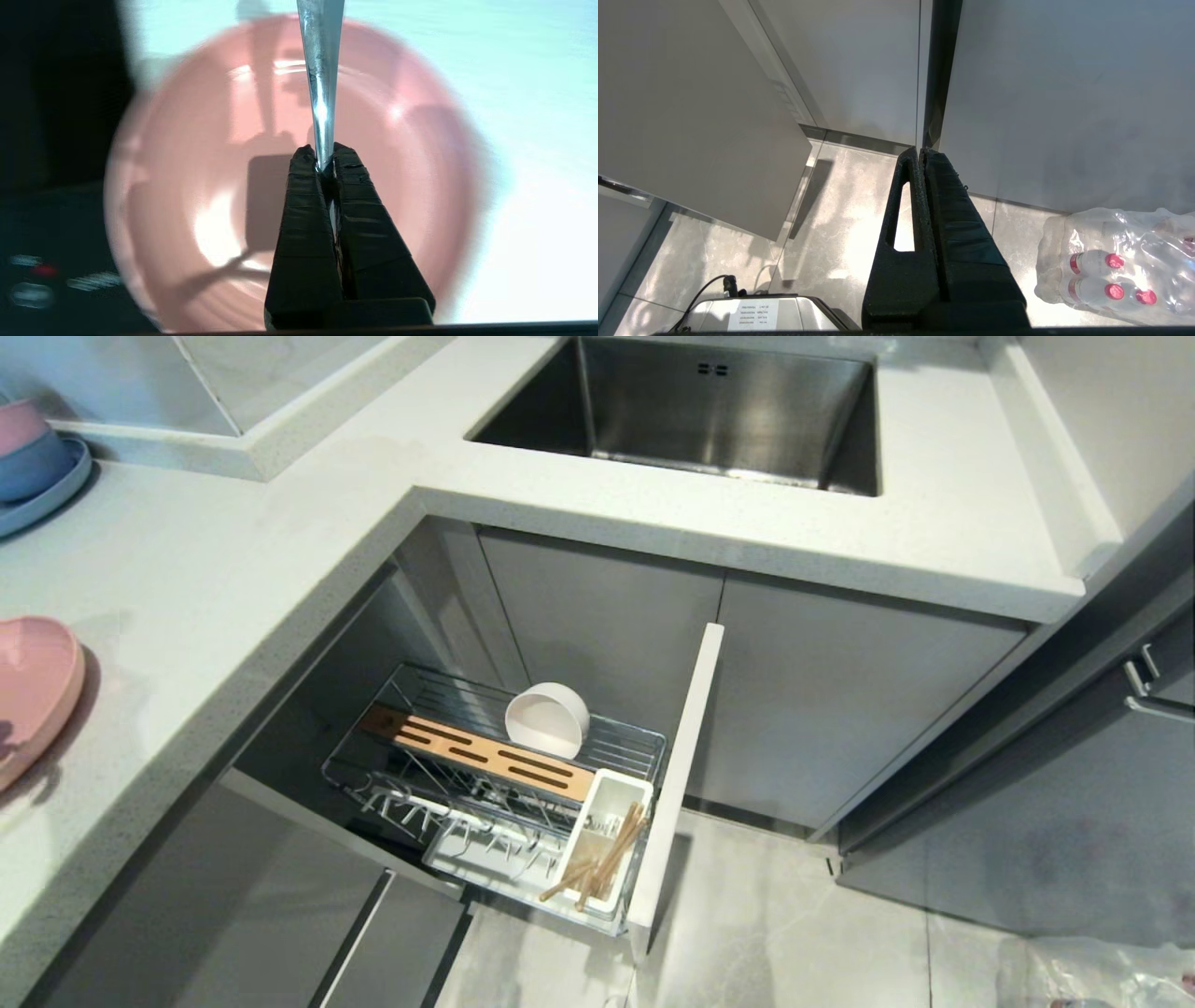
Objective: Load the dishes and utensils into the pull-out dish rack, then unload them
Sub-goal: Pick up the spoon and place it in the cupboard
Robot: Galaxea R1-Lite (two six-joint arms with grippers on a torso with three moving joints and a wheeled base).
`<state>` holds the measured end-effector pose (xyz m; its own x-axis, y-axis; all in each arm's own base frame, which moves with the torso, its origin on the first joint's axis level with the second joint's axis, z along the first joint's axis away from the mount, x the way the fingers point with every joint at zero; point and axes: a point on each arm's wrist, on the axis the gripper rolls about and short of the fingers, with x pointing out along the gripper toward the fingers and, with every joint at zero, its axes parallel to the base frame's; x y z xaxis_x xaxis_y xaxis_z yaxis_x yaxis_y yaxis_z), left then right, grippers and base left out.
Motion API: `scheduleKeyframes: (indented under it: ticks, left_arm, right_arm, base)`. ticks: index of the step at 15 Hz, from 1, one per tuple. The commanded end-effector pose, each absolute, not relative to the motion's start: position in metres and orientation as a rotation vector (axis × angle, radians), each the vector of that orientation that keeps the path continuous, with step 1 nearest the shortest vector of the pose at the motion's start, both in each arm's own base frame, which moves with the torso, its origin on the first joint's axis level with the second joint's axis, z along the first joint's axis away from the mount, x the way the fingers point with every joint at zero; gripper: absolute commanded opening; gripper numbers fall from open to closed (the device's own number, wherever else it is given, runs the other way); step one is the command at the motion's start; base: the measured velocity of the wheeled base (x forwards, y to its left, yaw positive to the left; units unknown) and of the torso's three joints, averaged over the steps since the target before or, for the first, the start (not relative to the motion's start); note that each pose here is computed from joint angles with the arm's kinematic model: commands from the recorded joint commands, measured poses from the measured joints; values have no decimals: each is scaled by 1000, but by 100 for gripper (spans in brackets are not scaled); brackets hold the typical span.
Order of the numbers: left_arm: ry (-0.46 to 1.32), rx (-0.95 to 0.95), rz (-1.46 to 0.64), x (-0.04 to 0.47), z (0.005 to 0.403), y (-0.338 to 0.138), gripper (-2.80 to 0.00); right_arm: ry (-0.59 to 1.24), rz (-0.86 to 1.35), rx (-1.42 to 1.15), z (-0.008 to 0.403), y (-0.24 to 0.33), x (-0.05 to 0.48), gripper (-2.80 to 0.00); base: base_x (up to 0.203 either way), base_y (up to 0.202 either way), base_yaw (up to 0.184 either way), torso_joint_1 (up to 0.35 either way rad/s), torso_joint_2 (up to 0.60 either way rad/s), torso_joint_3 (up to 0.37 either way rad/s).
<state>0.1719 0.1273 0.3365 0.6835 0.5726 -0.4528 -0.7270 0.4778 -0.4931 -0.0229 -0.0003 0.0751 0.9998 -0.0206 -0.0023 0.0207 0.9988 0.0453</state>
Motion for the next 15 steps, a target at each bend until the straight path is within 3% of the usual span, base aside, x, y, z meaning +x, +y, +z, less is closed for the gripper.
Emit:
scheduleKeyframes:
  ticks: [1, 9, 12, 15]
  left_arm:
    - [187, -704, 737, 163, 352, 108, -280]
    - [349, -615, 45, 146, 379, -18, -280]
    - [518, -548, -167, 151, 364, -60, -280]
    - [762, -486, -211, 188, 325, -111, -280]
  right_arm:
    - [4, -22, 46, 75, 0, -23, -280]
    - [4, -21, 45, 75, 0, -23, -280]
    - [4, -22, 45, 75, 0, -23, -280]
    - [4, -22, 44, 75, 0, -23, -280]
  base:
    - [0, 0, 0, 0, 0, 0]
    - [0, 0, 0, 0, 0, 0]
    - [0, 0, 0, 0, 0, 0]
    - [0, 0, 0, 0, 0, 0]
